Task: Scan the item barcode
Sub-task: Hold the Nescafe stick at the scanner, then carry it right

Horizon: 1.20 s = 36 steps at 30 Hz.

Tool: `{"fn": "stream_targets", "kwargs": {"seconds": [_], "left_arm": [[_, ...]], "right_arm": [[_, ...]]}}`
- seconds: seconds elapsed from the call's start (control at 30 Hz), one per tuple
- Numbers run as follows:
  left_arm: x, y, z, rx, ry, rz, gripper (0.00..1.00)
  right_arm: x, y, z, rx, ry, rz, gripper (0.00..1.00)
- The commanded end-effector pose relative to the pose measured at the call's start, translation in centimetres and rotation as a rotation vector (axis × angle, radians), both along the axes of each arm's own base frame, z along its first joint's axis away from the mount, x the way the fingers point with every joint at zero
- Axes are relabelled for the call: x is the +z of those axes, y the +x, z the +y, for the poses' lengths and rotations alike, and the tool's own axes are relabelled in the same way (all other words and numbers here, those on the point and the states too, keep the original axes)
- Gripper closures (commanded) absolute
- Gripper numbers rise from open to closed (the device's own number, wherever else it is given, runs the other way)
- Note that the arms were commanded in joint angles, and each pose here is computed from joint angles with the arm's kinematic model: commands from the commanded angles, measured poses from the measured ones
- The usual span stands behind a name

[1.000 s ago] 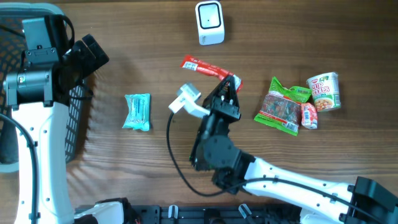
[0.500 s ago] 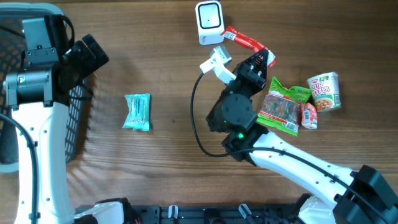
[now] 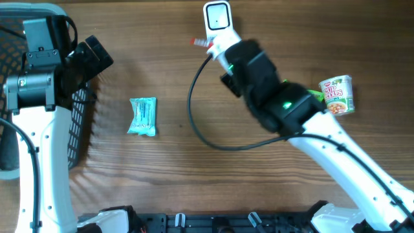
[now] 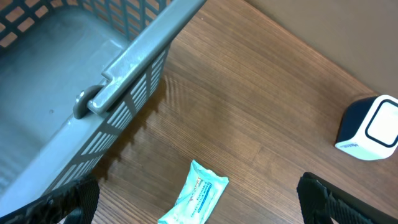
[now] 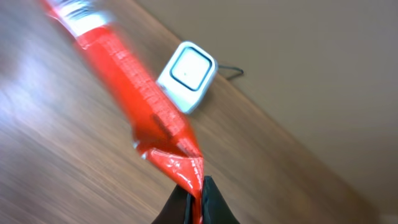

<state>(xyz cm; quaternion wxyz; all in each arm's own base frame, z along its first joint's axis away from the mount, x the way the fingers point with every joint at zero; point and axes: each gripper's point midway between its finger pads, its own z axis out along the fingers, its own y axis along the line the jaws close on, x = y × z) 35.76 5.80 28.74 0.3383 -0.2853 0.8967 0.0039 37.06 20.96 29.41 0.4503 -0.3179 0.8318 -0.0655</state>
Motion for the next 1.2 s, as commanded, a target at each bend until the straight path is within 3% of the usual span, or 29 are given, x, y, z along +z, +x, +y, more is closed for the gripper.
{"fn": "stream_targets", "kwargs": {"seconds": [0.0,0.13,0.17,0.37,0.57,0.8,1.03,1.17], "left_arm": [[0.7,-0.1,0.2,-0.001,0.006,-0.017,0.00],[0.7,-0.1,0.2,-0.001,0.006,-0.017,0.00],[0.7,-0.1,0.2,-0.001,0.006,-0.017,0.00],[0.7,-0.1,0.2,-0.001,0.006,-0.017,0.00],[0.7,-0.1,0.2,-0.001,0.006,-0.017,0.00],[0.7,-0.1,0.2,-0.001,0.006,-0.017,0.00],[0.7,-0.1,0.2,-0.001,0.006,-0.017,0.00],[0.7,-0.1,0.2,-0.001,0.006,-0.017,0.00]], "right_arm": [[6.7,-0.4,1.6,0.134,0.473,0.143,0.96],[6.9,2.1,3.2,0.233,0.657,0.352,0.96],[4.3,5.1,5.8,0.281,0.747,0.444,0.96],[-3.5,12.7,8.6,0.329,0.948,0.564,0.96],[-13.4,19.2,6.6,0.188,1.077,0.634,0.96],[-21.3,19.7,3.8,-0.071,1.210,0.881,0.96],[-20.4,17.8,4.6,0.016,1.253,0.995,0.96],[-22.3,17.0,4.0,-0.125,1.243,1.079,0.96]]}}
